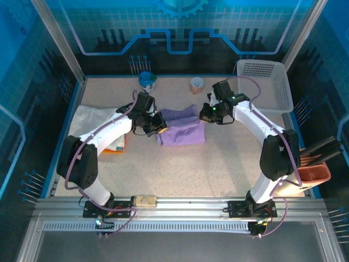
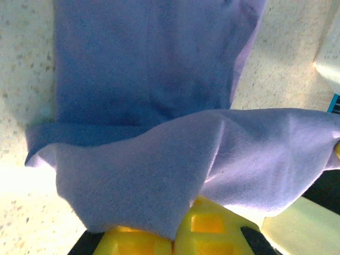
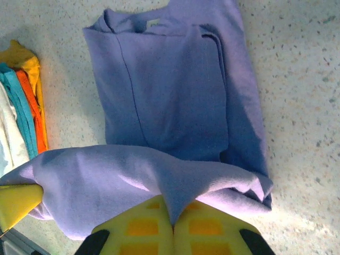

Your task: Fold and stack the t-shirts

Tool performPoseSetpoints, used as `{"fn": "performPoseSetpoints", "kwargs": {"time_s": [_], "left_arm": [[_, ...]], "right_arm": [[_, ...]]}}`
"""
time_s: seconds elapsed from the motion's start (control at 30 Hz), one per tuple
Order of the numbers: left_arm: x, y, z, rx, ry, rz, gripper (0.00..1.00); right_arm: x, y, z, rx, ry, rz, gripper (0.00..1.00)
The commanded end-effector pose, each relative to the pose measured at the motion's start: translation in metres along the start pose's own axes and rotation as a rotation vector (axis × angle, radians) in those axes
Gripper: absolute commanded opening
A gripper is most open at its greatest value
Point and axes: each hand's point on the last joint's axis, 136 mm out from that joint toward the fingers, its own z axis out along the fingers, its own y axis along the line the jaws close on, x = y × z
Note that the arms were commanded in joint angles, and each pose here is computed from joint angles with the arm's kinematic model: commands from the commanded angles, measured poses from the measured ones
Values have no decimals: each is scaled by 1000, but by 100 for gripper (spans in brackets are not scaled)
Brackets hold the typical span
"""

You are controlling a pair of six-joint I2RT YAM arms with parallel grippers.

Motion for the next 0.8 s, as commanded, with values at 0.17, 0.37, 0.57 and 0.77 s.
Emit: {"fn": "performPoseSetpoints", "kwargs": {"time_s": [0.17, 0.37, 0.57, 0.77], "left_arm": [[-33, -3, 17, 16, 33, 21, 1], [-56, -7, 31, 23, 25, 82, 8], [-98, 5, 45, 33, -17, 78, 40], [-126, -8, 12, 77, -93, 105, 50]], "right_arm": [[-40, 2, 18, -47, -22, -2, 0], [-60, 3, 35, -56, -35, -5, 0], [-85, 4, 56, -66, -62, 4, 44], [-95, 12, 45, -85, -116, -23, 80]]}}
